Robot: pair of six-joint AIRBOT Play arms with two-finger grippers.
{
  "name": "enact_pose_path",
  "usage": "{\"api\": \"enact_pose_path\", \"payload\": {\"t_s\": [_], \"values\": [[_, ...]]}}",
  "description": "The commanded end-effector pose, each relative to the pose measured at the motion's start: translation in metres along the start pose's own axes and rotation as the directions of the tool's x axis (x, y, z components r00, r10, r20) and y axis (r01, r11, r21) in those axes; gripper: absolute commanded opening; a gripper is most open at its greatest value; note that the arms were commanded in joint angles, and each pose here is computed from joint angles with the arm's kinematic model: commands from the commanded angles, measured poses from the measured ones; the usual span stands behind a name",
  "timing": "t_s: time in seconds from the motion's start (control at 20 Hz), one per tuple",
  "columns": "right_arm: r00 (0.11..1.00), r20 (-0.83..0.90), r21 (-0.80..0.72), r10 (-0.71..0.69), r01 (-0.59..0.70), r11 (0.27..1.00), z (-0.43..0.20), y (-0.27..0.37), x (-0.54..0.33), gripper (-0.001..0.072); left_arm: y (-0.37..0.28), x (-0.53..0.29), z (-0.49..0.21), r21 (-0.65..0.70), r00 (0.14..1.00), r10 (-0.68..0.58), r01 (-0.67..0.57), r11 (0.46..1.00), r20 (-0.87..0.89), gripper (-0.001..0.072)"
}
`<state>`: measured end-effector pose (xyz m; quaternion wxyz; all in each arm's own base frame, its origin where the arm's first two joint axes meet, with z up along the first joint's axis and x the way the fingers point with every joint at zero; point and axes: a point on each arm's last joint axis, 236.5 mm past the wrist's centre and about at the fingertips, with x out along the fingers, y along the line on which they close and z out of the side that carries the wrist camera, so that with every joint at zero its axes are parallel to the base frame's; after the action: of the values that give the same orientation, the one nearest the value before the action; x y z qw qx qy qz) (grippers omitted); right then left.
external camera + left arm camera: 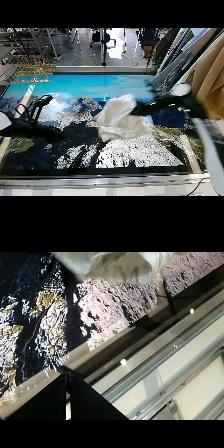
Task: Fold the clothes and pants, and hang the long-sleeved shirts on hangers.
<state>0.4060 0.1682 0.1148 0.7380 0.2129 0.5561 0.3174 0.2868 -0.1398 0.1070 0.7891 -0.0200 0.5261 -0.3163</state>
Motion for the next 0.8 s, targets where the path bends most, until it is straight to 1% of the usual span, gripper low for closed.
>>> {"api": "enact_pose_path", "payload": {"t_s": [0.0,0.1,0.2,0.3,0.4,0.5,0.6,0.65,0.7,0.75], "values": [[0.955,0.237,0.177,-0.177,0.136,0.975,0.005,-0.044,-0.122,0.0009,-0.007,-0.013,0.001,0.030,0.999,0.014,-0.015,0.999,0.038,0.0016],[0.905,0.332,0.297,-0.267,0.168,0.940,-0.010,-0.083,-0.179,0.0009,-0.007,-0.013,0.001,0.041,0.999,0.014,-0.016,0.999,0.039,0.0016],[0.847,0.387,0.428,-0.364,0.185,0.885,-0.045,-0.133,-0.224,0.0009,-0.007,-0.013,0.001,0.041,0.999,0.014,-0.016,0.999,0.038,0.0016],[0.796,0.399,0.579,-0.454,0.165,0.799,-0.102,-0.190,-0.252,0.0009,-0.007,-0.013,0.001,0.041,0.999,0.014,-0.016,0.999,0.038,0.0016],[0.756,0.395,0.724,-0.522,0.094,0.683,-0.175,-0.243,-0.259,0.0009,-0.007,-0.013,0.001,0.043,0.999,0.014,-0.016,0.999,0.039,0.0016],[0.721,0.392,0.852,-0.571,-0.051,0.521,-0.246,-0.285,-0.244,0.0008,-0.007,-0.013,0.001,0.051,0.999,0.014,-0.016,0.999,0.039,0.0016],[0.716,0.362,0.910,-0.596,-0.132,0.394,-0.303,-0.305,-0.213,0.0008,-0.007,-0.013,0.001,0.051,0.999,0.014,-0.016,0.999,0.039,0.0016],[0.719,0.326,0.933,-0.614,-0.143,0.329,-0.325,-0.311,-0.202,0.0008,-0.007,-0.013,0.001,0.051,0.999,0.014,-0.016,0.999,0.039,0.0016],[0.721,0.297,0.948,-0.626,-0.145,0.283,-0.341,-0.313,-0.197,0.0012,-0.005,-0.013,0.001,0.052,0.999,0.021,-0.023,0.998,0.039,0.0016],[0.716,0.294,0.951,-0.634,-0.152,0.269,-0.346,-0.313,-0.201,0.0162,0.000,-0.013,0.000,0.056,0.998,0.043,-0.045,0.997,0.035,0.0016]]}}
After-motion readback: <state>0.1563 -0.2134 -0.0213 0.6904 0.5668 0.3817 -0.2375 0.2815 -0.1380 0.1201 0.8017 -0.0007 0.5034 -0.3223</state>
